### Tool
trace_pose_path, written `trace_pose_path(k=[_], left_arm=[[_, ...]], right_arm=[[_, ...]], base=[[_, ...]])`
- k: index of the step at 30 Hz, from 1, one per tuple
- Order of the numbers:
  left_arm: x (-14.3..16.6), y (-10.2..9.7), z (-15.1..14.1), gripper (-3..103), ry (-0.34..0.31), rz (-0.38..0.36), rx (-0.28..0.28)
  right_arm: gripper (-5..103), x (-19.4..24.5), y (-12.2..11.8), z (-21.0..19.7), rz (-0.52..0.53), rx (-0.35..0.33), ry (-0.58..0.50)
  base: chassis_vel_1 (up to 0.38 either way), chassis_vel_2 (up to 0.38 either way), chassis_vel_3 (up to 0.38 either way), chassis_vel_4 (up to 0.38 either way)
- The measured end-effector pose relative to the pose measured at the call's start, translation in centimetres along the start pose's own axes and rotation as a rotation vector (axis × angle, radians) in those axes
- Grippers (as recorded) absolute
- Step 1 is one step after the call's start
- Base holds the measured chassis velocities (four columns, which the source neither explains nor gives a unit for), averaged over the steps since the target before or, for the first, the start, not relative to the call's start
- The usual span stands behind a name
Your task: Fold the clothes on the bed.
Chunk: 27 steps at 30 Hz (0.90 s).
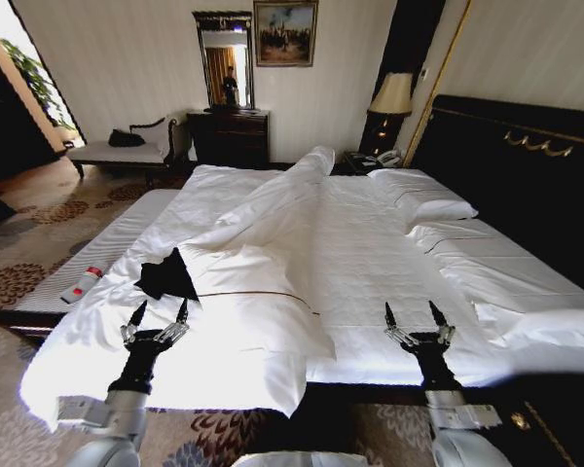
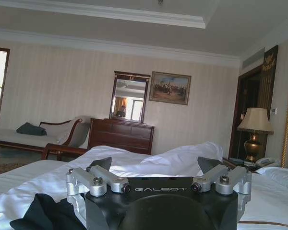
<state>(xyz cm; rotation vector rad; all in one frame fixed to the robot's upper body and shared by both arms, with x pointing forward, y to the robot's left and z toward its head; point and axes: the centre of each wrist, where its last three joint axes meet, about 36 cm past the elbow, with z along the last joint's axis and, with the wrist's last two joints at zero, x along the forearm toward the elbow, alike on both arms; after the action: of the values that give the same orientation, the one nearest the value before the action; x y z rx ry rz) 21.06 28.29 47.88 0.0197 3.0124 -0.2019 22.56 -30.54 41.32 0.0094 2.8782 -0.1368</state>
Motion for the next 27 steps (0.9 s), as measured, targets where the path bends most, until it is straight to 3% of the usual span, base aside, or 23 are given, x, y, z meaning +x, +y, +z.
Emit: trace_pose_path(k=[6, 10, 12, 13, 14, 16, 17, 20, 21, 23, 24, 27], left_arm=[[0.0, 0.0, -0.1, 100, -0.002, -0.002, -0.001], [0.1, 0.1, -0.4, 100, -0.009, -0.006, -0.009], [0.2, 0.4, -0.9, 100, -0.016, -0.013, -0.022], [0.2, 0.4, -0.9, 100, -0.016, -0.013, -0.022], [0.3, 0.5, -1.0, 100, -0.015, -0.02, -0.028], [0.5, 0.5, -1.1, 100, -0.013, -0.028, -0.034], [0.5, 0.5, -1.1, 100, -0.013, -0.028, -0.034], [0.9, 0.4, -1.5, 100, -0.012, -0.036, -0.048], [0.9, 0.4, -1.5, 100, -0.012, -0.036, -0.048], [1.0, 0.6, -1.9, 100, -0.011, -0.042, -0.063], [1.0, 0.8, -2.0, 100, -0.01, -0.044, -0.071], [1.2, 1.0, -2.3, 100, -0.006, -0.051, -0.083]], right_arm=[[100, -0.3, 0.1, 0.3, 0.011, -0.015, -0.008], [100, -1.1, 0.2, 0.4, 0.011, -0.095, -0.018], [100, -2.4, 0.5, -0.1, -0.006, -0.268, 0.004], [100, -2.4, 0.5, -0.1, -0.006, -0.268, 0.004], [100, -3.3, 0.6, -0.5, -0.026, -0.381, 0.023], [100, -4.7, 0.7, -1.0, -0.059, -0.538, 0.057], [100, -4.7, 0.7, -1.0, -0.059, -0.538, 0.057], [100, -8.1, 0.8, -2.8, -0.135, -0.842, 0.174], [100, -8.1, 0.8, -2.8, -0.135, -0.842, 0.174], [100, -10.6, 0.8, -3.6, -0.178, -1.002, 0.254], [100, -11.6, 0.8, -3.4, -0.196, -1.042, 0.277], [100, -13.4, 0.7, -2.9, -0.216, -1.103, 0.317]], base=[[0.0, 0.0, 0.0, 0.0], [0.0, 0.0, 0.0, 0.0], [0.0, 0.0, 0.0, 0.0], [0.0, 0.0, 0.0, 0.0], [0.0, 0.0, 0.0, 0.0], [0.0, 0.0, 0.0, 0.0], [0.0, 0.0, 0.0, 0.0], [0.0, 0.0, 0.0, 0.0], [0.0, 0.0, 0.0, 0.0], [0.0, 0.0, 0.0, 0.0], [0.0, 0.0, 0.0, 0.0], [0.0, 0.0, 0.0, 0.0]])
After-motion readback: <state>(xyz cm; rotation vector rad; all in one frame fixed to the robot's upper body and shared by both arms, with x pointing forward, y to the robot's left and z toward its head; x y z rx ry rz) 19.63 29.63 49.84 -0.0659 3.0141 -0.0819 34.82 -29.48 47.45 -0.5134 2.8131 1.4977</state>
